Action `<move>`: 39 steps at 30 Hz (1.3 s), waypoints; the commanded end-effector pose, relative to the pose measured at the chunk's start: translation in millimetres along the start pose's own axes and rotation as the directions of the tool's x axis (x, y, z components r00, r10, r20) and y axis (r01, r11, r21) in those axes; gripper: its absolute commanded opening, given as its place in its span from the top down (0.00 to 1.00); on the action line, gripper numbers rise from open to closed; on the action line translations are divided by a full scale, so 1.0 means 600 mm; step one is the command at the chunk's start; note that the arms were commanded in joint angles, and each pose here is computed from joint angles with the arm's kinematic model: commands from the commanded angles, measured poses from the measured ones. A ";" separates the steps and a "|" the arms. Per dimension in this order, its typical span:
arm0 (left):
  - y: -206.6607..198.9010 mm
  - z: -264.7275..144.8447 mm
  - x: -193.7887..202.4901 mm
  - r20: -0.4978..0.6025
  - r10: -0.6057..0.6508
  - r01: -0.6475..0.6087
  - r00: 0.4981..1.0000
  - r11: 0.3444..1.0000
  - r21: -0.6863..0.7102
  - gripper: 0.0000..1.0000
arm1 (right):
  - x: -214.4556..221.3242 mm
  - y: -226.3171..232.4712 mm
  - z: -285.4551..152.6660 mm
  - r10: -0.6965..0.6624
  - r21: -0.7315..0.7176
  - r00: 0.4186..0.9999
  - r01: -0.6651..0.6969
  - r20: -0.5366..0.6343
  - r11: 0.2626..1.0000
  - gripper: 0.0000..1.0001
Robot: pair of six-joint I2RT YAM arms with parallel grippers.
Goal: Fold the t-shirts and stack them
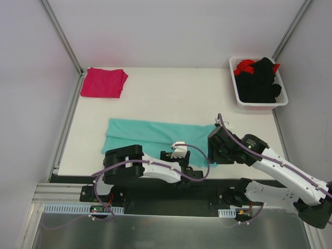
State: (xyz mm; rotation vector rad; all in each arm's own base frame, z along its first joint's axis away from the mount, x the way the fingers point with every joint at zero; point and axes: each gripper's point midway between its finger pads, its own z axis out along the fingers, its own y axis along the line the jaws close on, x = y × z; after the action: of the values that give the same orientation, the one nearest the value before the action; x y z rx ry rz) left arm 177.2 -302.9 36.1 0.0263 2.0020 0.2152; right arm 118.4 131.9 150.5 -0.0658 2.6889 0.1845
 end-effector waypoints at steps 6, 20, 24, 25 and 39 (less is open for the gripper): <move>0.021 0.012 -0.016 0.034 -0.041 0.043 0.999 0.999 -0.033 0.20 | -0.009 -0.004 -0.020 0.022 -0.008 0.999 -0.022 0.031 1.000 0.46; 0.053 0.011 -0.023 0.036 -0.055 0.057 0.998 0.996 -0.064 0.20 | -0.005 0.001 -0.015 0.020 -0.017 1.000 -0.019 0.024 1.000 0.46; 0.061 0.010 -0.022 0.035 -0.053 0.056 0.998 0.995 -0.078 0.20 | -0.002 0.004 -0.009 0.014 -0.016 1.000 -0.014 0.017 1.000 0.46; 0.065 0.010 -0.021 0.034 -0.053 0.056 0.998 0.995 -0.084 0.20 | -0.001 0.004 -0.005 0.015 -0.016 1.000 -0.014 0.016 1.000 0.46; 0.101 -0.004 -0.048 0.052 -0.097 0.103 0.994 0.987 -0.121 0.20 | 0.042 0.028 0.083 -0.010 -0.011 0.997 0.009 -0.072 1.000 0.46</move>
State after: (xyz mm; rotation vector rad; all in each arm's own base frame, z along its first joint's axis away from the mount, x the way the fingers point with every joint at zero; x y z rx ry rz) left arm 179.1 -246.2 57.0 -0.1275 1.9649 0.2859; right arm 116.6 144.2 120.9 -0.0867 2.7209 0.1927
